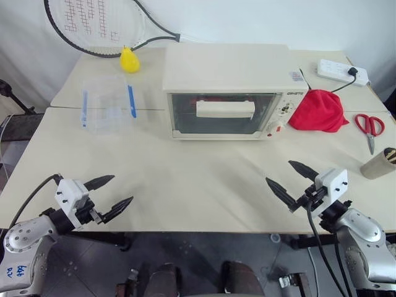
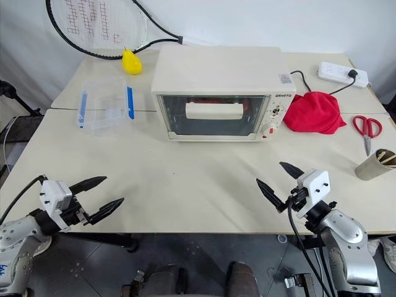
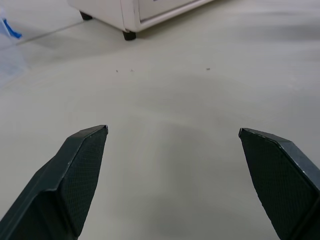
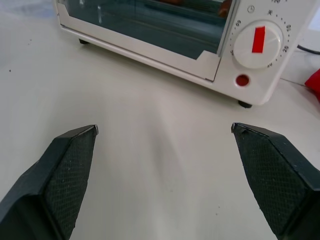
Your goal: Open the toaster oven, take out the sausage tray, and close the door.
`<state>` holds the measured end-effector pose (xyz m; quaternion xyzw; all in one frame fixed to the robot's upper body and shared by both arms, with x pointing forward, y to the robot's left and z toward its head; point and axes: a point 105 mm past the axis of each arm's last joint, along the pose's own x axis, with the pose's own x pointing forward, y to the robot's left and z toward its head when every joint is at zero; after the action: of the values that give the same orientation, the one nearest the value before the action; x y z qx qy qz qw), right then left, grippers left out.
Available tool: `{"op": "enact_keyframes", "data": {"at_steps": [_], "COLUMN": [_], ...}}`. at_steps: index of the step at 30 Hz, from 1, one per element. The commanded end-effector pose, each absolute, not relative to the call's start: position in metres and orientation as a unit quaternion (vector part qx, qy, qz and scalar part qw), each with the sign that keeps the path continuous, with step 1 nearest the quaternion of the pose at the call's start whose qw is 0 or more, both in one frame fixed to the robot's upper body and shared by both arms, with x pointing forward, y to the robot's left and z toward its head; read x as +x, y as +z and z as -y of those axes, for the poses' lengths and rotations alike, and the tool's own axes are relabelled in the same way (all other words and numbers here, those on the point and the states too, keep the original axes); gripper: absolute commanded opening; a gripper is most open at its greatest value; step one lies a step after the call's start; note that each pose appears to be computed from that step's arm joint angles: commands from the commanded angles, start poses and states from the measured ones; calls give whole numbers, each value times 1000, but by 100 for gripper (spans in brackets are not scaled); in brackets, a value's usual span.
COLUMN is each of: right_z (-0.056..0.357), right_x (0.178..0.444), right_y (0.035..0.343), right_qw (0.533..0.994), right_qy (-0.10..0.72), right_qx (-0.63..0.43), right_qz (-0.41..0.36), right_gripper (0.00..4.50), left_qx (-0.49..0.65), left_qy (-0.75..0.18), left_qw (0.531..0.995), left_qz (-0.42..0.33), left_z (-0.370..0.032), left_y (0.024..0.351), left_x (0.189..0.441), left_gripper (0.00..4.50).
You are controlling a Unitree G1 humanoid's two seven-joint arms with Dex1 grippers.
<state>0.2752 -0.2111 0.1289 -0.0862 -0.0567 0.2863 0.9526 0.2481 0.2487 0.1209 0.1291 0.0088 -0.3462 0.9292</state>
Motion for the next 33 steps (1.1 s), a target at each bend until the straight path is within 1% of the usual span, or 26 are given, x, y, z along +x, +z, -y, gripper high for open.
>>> {"op": "enact_keyframes", "data": {"at_steps": [1, 4, 8, 11, 15, 18, 22, 25, 27, 30, 33], "right_z": [207, 199, 178, 162, 157, 141, 134, 128, 121, 110, 107], "right_x": [276, 282, 293, 300, 309, 330, 348, 350, 346, 334, 329], "right_y": [140, 150, 177, 187, 195, 211, 227, 237, 240, 241, 237], "right_qw": [947, 942, 928, 913, 914, 908, 905, 896, 884, 863, 854], "right_qy": [301, 318, 359, 397, 395, 405, 401, 416, 439, 479, 496], "right_qx": [-84, -53, -8, -12, 2, 1, -12, -14, -12, -13, -30], "right_qz": [81, 90, 104, 96, 95, 112, 140, 155, 162, 163, 155], "right_gripper": [450, 450, 450, 450, 450, 450, 450, 450, 450, 450, 450], "left_qx": [130, 80, 24, 0, -9, 11, 9, 6, 5, 4, -3], "left_qy": [-358, -369, -449, -479, -498, -496, -502, -500, -498, -494, -488], "left_qw": [924, 925, 891, 875, 865, 863, 860, 862, 863, 865, 868], "left_qz": [21, 48, 65, 71, 60, 95, 89, 87, 89, 90, 92], "left_z": [-244, -236, -223, -214, -206, -193, -189, -188, -187, -187, -189], "left_y": [136, 154, 182, 200, 204, 213, 208, 205, 205, 205, 204], "left_x": [248, 253, 252, 255, 256, 264, 265, 265, 265, 266, 267], "left_gripper": [445, 445, 445, 445, 445, 445, 445, 445, 445, 445, 445]}}
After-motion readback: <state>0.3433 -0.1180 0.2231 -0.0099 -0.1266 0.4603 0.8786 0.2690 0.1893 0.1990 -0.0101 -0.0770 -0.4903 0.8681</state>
